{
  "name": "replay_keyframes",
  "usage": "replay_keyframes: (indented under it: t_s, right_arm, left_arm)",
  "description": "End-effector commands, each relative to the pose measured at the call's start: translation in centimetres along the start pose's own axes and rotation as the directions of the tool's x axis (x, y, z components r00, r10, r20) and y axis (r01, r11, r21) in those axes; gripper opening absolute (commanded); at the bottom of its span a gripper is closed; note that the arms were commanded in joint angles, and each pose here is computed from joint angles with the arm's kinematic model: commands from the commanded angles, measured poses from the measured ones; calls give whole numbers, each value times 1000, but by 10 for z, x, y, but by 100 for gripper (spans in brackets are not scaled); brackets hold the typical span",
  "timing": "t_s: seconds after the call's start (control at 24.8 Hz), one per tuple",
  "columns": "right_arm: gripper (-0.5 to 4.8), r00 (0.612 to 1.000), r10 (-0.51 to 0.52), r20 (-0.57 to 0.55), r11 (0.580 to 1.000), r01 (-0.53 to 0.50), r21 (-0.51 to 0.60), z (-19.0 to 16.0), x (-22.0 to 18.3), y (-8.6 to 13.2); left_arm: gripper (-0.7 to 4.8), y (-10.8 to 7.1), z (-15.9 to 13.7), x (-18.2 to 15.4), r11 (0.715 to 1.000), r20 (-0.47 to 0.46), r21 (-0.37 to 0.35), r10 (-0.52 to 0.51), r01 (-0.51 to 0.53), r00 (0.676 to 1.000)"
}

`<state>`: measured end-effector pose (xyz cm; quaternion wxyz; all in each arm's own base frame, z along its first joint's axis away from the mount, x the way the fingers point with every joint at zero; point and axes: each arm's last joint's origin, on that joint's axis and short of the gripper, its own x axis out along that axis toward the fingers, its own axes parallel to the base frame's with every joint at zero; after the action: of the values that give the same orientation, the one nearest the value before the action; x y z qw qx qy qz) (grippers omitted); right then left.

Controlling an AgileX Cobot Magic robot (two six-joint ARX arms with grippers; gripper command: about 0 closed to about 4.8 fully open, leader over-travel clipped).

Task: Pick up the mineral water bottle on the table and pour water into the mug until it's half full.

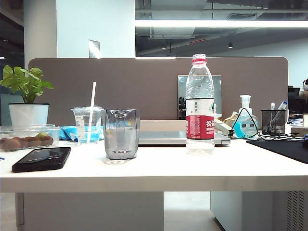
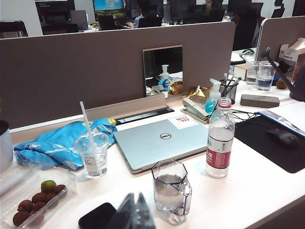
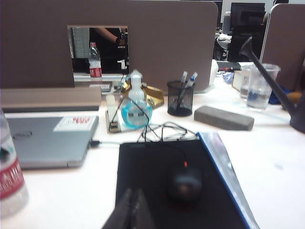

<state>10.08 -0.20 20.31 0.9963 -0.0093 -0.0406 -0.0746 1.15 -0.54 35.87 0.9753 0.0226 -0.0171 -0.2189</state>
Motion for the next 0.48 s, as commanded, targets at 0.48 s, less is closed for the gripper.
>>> replay_keyframes:
  t_s: [0.48]
  right_arm:
    - [-1, 965, 63, -254, 998, -68, -13, -56, -9, -2]
  left_arm:
    - [-4, 0, 2, 0, 1000, 12, 0, -13, 13, 1000]
